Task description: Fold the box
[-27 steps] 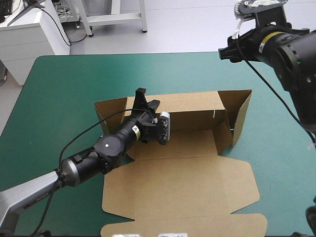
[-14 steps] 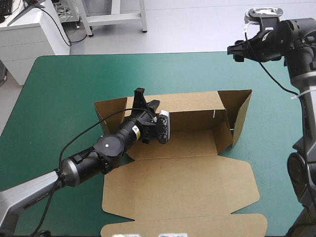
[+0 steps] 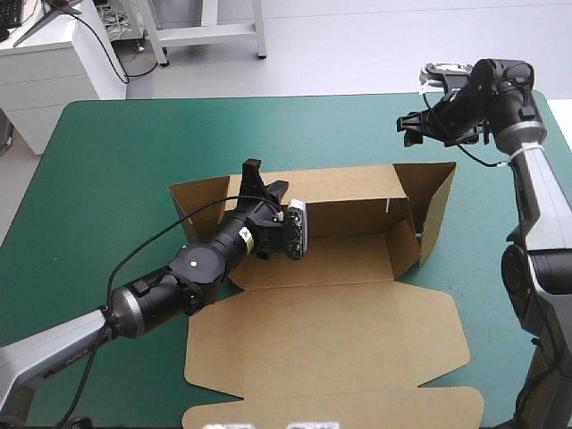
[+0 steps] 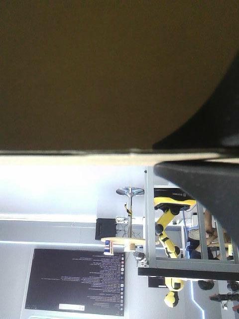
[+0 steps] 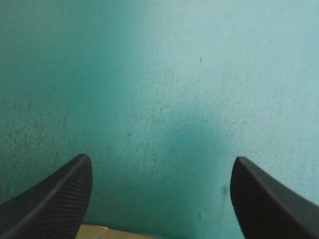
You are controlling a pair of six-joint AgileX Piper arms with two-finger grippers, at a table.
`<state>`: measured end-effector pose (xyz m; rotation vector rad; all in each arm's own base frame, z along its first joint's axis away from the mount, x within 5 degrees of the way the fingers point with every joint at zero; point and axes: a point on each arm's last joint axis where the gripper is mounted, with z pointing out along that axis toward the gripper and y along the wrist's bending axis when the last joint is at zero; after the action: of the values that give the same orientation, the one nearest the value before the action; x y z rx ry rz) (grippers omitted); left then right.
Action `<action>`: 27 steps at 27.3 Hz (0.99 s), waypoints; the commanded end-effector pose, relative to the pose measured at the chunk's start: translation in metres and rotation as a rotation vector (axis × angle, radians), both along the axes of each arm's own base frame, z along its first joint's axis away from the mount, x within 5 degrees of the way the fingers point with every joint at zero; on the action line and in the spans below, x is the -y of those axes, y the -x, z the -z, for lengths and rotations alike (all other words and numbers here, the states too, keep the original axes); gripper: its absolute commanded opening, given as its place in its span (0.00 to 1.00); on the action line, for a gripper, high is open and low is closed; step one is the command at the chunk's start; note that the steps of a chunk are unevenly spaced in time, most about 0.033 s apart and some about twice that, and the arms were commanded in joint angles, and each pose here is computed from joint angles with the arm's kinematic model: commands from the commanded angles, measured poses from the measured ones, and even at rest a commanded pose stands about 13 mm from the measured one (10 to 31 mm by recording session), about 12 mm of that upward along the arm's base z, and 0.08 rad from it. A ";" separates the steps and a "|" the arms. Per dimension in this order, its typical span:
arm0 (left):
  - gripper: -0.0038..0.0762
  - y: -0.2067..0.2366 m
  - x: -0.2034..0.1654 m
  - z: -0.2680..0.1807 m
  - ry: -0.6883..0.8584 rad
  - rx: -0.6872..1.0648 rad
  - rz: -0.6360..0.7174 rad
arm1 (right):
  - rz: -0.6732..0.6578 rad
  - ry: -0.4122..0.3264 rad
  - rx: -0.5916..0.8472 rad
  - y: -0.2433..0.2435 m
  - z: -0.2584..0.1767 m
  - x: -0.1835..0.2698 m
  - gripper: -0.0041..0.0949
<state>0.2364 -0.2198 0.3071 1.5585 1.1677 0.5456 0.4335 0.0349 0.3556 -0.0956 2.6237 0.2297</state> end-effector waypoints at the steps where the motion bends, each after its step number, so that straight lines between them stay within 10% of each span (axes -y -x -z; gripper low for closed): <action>1: 0.04 0.001 -0.006 -0.019 0.038 0.056 -0.045 | -0.006 -0.003 0.030 0.026 -0.024 0.004 0.74; 27: 0.04 0.000 -0.006 -0.019 0.090 0.028 -0.073 | -0.046 0.025 -0.053 0.120 -0.010 0.008 0.72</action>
<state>0.2363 -0.2191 0.3062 1.5213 1.2120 0.5208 0.3337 0.0278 0.3440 -0.1261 2.7540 0.2025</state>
